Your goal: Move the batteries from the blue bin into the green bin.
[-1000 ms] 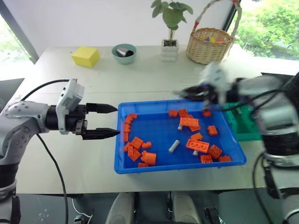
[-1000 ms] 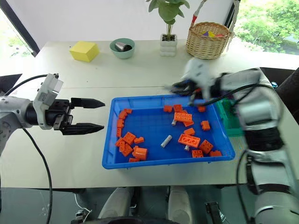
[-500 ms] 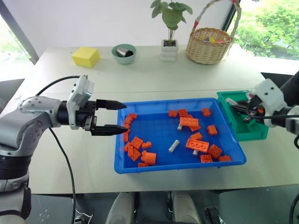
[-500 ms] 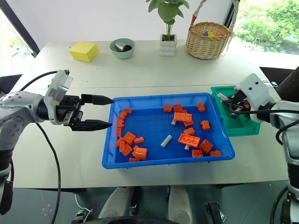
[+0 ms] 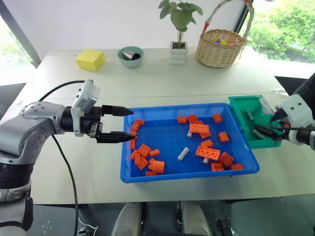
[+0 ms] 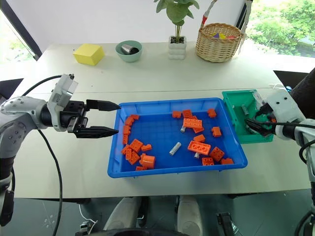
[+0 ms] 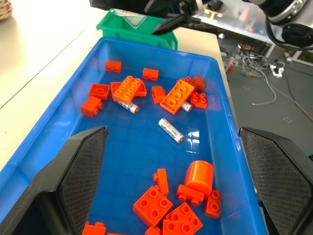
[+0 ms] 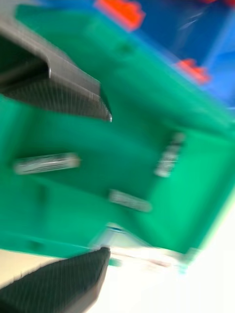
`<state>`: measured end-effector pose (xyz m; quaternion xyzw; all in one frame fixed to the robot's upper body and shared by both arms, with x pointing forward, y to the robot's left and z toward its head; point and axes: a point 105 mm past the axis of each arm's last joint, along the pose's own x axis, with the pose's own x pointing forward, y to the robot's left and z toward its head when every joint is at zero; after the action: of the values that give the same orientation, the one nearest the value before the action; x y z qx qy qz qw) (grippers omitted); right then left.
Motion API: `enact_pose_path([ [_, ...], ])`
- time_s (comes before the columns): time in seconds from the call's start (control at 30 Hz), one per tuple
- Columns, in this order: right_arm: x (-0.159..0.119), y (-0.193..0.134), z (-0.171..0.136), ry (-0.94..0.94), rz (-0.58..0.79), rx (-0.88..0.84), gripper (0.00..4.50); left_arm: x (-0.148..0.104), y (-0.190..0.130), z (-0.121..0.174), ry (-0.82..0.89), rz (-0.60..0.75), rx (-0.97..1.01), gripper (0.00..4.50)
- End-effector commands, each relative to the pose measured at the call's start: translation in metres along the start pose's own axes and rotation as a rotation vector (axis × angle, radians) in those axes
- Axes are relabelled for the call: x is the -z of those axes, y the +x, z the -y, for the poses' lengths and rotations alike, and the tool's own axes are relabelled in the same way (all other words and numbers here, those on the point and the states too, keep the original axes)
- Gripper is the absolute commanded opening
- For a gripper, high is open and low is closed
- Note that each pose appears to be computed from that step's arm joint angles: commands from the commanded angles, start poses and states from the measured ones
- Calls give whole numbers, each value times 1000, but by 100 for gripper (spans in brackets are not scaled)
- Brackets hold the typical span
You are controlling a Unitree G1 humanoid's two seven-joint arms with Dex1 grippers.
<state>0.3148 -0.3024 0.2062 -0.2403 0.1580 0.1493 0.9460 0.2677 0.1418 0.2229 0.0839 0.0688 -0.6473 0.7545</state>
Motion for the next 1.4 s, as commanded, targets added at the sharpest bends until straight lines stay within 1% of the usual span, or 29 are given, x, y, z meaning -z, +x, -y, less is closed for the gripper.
enact_pose_path([
  [0.03,-66,-4,-28,-134,223,-180,402,-7,-1,1,40,4,0,450],
  [0.1,-91,-5,-71,-240,314,-408,402,-8,0,1,42,7,2,450],
  [0.17,-101,-8,-107,-327,353,-613,402,-8,1,0,45,10,4,450],
  [0.2,-100,-7,-123,-375,350,-708,402,-9,1,0,47,11,5,450],
  [0.23,-99,-7,-131,-404,342,-764,402,-9,2,0,48,12,6,450],
  [0.3,-89,-1,-158,-507,284,-944,402,-10,2,0,53,13,6,450],
  [0.4,-72,10,-180,-608,194,-1105,402,-11,1,1,58,15,-1,450],
  [0.53,-54,29,-193,-707,119,-1202,402,-10,-1,6,54,10,-8,450],
  [0.63,-42,44,-197,-780,83,-1226,402,-9,-2,12,50,3,-9,450],
  [0.73,-35,55,-199,-823,73,-1228,402,-8,-4,16,46,-3,-11,450],
  [0.93,-26,73,-204,-841,76,-1219,402,-8,-5,18,46,-8,-25,450],
  [1.03,-19,74,-204,-836,58,-1231,327,-9,-6,18,46,-6,-27,450],
  [1.07,-17,71,-204,-832,54,-1245,282,-9,-6,18,47,-5,-28,450],
  [1.13,-18,66,-204,-816,61,-1263,176,-10,-5,17,47,-3,-27,450],
  [1.17,-21,63,-205,-802,77,-1262,120,-10,-5,16,47,-2,-26,450],
  [1.2,-25,61,-206,-791,95,-1258,83,-9,-5,16,47,-2,-24,450],
  [1.23,-32,59,-206,-770,122,-1244,20,-9,-4,15,47,-2,-22,450],
  [1.27,-38,56,-206,-747,144,-1230,4,-9,-4,14,47,-1,-21,450],
  [1.33,-56,52,-201,-692,203,-1169,4,-8,-3,12,46,0,-18,450],
  [1.4,-77,50,-187,-609,257,-1052,4,-9,-2,12,43,5,-11,450],
])
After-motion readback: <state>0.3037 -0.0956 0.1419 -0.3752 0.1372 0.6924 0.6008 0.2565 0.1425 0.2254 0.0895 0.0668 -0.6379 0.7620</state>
